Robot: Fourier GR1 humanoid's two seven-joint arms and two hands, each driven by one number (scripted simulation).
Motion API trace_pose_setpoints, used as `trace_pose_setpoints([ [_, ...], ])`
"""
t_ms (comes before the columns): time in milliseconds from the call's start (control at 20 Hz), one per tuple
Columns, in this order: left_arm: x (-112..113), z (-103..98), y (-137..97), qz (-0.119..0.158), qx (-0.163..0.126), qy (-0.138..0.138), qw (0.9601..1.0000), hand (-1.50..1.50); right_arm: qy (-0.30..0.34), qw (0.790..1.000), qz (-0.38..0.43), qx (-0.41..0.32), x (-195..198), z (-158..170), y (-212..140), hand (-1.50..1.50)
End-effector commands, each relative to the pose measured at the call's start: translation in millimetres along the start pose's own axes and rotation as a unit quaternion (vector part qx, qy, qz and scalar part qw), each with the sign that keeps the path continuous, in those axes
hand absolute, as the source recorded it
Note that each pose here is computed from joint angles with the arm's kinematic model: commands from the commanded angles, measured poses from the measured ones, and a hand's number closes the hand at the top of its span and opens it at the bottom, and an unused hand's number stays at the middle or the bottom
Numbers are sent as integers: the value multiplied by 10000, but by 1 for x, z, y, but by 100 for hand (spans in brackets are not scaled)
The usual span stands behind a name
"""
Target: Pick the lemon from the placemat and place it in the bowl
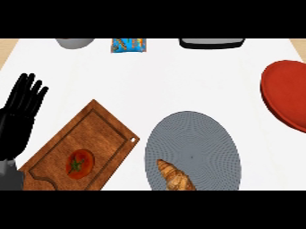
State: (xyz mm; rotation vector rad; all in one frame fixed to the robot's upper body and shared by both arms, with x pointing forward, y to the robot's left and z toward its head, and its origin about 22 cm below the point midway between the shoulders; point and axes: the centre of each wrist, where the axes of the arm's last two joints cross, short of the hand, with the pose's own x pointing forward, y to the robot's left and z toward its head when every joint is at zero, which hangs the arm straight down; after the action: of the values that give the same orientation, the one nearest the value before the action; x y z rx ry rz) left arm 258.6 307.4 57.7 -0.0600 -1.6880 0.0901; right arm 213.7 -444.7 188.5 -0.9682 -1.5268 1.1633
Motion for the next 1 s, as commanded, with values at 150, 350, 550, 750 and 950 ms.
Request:
trace_pose_setpoints([
  [150, -3, 1, -7, -22, -223, 8, 9997, 0, 624, 9952, -478, -592, -34, -19, -17, 150],
  [350, 13, -6, -14, -25, -272, -22, 9996, 0, 663, 9925, -644, -799, -50, -45, -15, 150],
  [550, 5, -6, -27, 142, -348, -50, 9993, 0, 739, 9898, -916, -802, -71, -68, 10, 150],
  [750, 11, -19, -14, 99, -303, -141, 9994, 0, 871, 9875, -1026, -816, -85, -91, 21, 150],
  [950, -6, -27, -27, 13, -391, -9, 9992, 0, 857, 9917, -757, -594, -79, -120, 33, 150],
])
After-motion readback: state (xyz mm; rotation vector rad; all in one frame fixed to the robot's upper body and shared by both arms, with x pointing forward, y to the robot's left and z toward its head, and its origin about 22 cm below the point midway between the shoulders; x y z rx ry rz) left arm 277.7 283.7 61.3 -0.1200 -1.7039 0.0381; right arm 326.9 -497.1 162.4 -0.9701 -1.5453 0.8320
